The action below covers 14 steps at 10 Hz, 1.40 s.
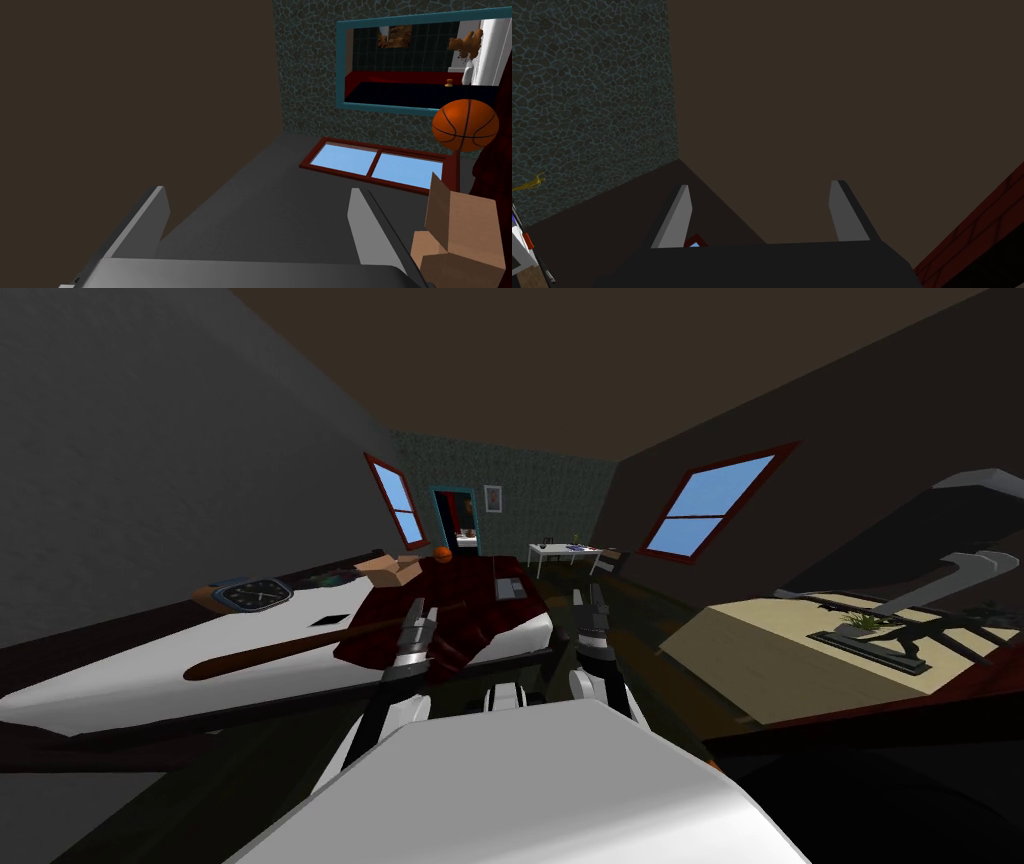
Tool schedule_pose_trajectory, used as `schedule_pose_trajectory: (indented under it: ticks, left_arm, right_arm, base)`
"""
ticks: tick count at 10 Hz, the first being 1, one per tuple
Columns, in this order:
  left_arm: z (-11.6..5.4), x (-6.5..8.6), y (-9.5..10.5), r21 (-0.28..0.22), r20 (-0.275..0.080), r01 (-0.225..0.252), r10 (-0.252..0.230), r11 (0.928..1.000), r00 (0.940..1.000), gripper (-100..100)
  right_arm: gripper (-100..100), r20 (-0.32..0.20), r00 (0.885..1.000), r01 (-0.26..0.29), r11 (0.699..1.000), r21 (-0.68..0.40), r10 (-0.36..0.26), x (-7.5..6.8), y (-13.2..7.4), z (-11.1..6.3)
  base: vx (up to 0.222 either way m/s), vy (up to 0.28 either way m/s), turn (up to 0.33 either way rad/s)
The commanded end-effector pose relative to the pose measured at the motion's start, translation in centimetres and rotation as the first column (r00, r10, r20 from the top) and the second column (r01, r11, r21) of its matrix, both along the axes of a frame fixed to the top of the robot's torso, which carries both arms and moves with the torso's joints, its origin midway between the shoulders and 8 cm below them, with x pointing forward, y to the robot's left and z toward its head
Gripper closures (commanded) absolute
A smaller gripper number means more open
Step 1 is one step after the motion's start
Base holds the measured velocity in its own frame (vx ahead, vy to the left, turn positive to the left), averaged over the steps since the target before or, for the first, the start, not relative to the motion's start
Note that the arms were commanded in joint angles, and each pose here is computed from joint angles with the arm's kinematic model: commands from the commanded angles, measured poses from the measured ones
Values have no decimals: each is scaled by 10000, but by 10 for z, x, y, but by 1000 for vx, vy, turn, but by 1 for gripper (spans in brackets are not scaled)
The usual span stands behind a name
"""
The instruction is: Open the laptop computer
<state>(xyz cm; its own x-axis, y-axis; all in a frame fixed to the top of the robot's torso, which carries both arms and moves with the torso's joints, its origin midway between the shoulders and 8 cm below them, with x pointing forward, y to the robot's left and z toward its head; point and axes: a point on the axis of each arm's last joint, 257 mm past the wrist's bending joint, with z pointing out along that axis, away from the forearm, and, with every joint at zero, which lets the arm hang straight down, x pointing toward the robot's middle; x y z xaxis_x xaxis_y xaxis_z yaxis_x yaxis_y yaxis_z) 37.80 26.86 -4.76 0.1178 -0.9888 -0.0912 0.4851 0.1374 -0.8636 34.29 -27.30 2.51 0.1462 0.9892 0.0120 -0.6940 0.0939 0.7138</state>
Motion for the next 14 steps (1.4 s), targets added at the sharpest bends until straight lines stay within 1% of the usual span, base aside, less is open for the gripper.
schedule_pose_trajectory:
  ticks: [1,4,5,6,7,11,12,14]
  left_arm:
    - [-10,17,-6,415,-277,288,-276,9987,9992,-100]
    - [-23,42,-11,777,-616,536,-488,9955,9969,-100]
    - [-29,51,-12,875,-782,593,-525,9944,9956,-100]
    - [-32,60,-14,971,-870,653,-569,9931,9946,-100]
    - [-32,61,-14,970,-876,662,-578,9931,9945,-100]
    - [-48,103,-20,1283,-1414,843,-659,9881,9878,-100]
    - [-48,106,-21,1285,-1413,860,-676,9880,9877,-100]
    - [-57,128,-24,1401,-1732,917,-668,9859,9826,-100]
  right_arm:
    - [0,0,10000,0,10000,0,0,0,0,0]
    - [0,0,10000,0,10000,0,0,0,0,0]
    - [0,0,10000,0,10000,0,0,0,0,0]
    - [0,0,10000,0,10000,0,0,0,0,0]
    - [0,0,10000,0,10000,0,0,0,0,0]
    - [0,0,10000,0,10000,1,0,0,0,0]
    - [0,0,10000,0,10000,1,0,0,0,0]
    - [0,0,10000,0,10000,0,0,0,0,0]
  base:
    - [9,-26,36]
    - [11,-36,38]
    - [7,-43,44]
    - [12,-40,41]
    - [11,-28,16]
    - [8,-42,50]
    - [10,-37,14]
    - [11,-34,45]
